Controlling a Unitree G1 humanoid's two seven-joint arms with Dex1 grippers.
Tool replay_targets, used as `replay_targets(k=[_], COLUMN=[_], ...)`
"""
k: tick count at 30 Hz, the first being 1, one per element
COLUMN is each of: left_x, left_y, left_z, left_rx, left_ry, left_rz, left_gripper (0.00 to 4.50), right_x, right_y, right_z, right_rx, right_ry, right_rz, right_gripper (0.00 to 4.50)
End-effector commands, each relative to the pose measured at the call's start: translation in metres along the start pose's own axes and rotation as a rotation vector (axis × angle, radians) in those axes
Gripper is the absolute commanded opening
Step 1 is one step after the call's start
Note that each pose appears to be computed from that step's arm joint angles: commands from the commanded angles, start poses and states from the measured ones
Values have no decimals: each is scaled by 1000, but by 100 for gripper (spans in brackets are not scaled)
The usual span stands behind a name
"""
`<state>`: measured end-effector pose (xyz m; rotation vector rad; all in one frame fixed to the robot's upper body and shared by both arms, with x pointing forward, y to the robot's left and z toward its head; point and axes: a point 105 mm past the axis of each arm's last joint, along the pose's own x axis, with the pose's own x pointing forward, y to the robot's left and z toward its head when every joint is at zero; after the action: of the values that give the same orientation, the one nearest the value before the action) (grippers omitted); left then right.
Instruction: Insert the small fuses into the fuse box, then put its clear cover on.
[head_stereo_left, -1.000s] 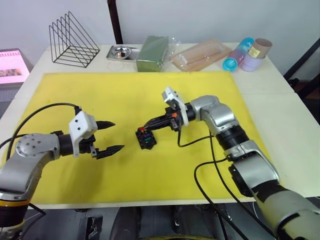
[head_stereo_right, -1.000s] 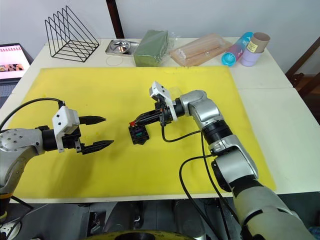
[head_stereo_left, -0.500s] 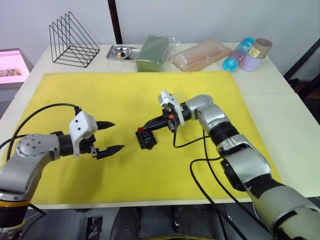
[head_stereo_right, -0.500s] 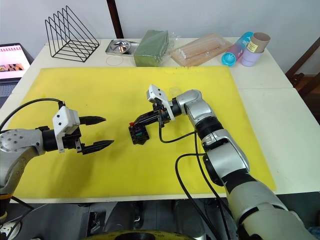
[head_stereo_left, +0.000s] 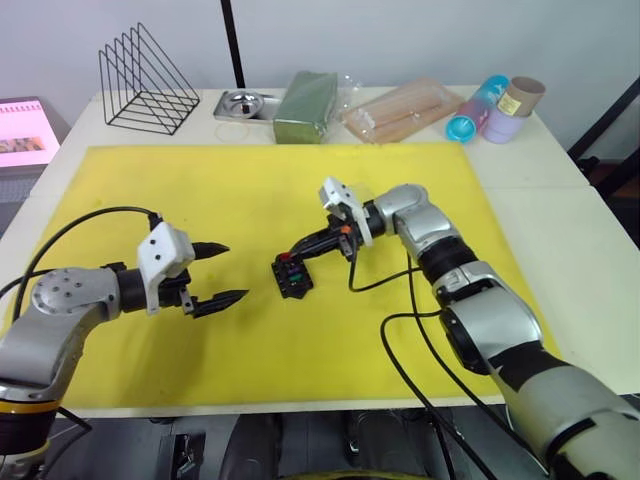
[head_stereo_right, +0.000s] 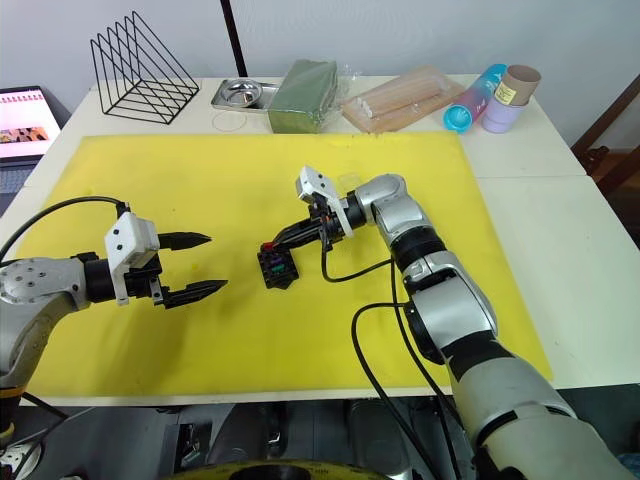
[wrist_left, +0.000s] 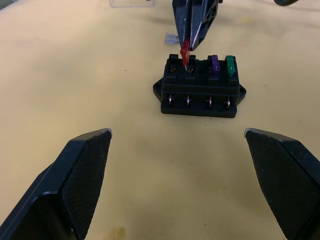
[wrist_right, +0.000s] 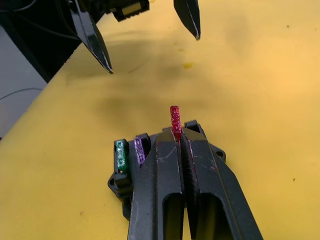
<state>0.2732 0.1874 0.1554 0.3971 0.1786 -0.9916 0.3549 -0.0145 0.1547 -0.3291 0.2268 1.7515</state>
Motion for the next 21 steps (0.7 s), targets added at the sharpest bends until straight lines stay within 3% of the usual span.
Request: replay_targets(k=[1, 21], left_x=[-5, -6], left_y=[5, 6], left_z=[10, 6], left_rx=[33, 33], left_ry=[-19, -18], left_rz=[15, 17], left_gripper=[450, 450], right_x=[-2, 1], right_y=[-1, -5], right_z=[17, 9], right_rx=[-83, -146], right_ry=[13, 106], right_rz=[19, 12], right_gripper=[4, 4])
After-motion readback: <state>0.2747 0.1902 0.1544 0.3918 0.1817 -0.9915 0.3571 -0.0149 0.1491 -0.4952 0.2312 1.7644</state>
